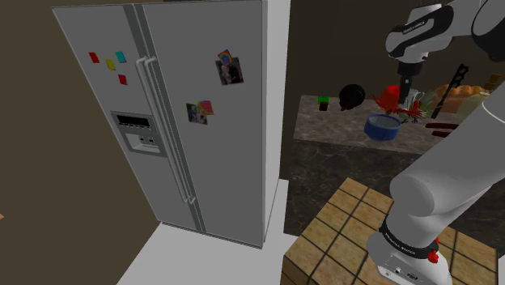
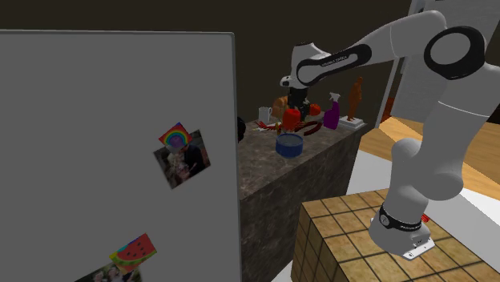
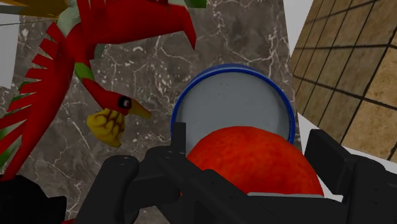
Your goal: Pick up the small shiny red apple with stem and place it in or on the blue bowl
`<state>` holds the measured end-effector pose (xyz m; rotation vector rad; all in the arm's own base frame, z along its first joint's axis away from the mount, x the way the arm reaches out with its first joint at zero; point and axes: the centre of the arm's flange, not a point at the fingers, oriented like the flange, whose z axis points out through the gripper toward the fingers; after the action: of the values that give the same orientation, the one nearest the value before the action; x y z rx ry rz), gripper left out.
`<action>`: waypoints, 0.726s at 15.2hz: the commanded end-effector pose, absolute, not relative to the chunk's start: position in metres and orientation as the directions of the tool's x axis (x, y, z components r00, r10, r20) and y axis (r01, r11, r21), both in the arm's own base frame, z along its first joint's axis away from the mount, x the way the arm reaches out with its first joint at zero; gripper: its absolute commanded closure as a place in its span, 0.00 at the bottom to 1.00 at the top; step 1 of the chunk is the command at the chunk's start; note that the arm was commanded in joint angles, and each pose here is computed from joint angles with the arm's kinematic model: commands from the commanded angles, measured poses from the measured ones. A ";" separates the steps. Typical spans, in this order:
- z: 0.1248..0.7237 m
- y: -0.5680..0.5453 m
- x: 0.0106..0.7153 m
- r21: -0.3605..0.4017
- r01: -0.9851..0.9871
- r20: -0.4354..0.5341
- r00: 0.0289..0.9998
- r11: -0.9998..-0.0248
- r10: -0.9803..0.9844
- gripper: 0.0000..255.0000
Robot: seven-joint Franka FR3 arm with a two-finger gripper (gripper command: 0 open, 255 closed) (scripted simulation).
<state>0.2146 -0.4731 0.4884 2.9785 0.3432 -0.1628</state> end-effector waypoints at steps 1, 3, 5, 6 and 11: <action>0.477 -0.473 0.213 0.126 0.233 -0.123 0.968 -0.964 0.218 1.00; 0.466 -0.473 0.213 0.126 0.233 -0.123 0.968 -0.964 0.218 1.00; 0.456 -0.473 0.213 0.126 0.233 -0.123 0.968 -0.964 0.218 1.00; 0.451 -0.473 0.213 0.126 0.233 -0.123 0.968 -0.964 0.218 1.00; 0.439 -0.473 0.213 0.126 0.233 -0.123 0.968 -0.964 0.218 1.00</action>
<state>0.2129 -0.4727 0.4398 2.9784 0.3434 -0.1626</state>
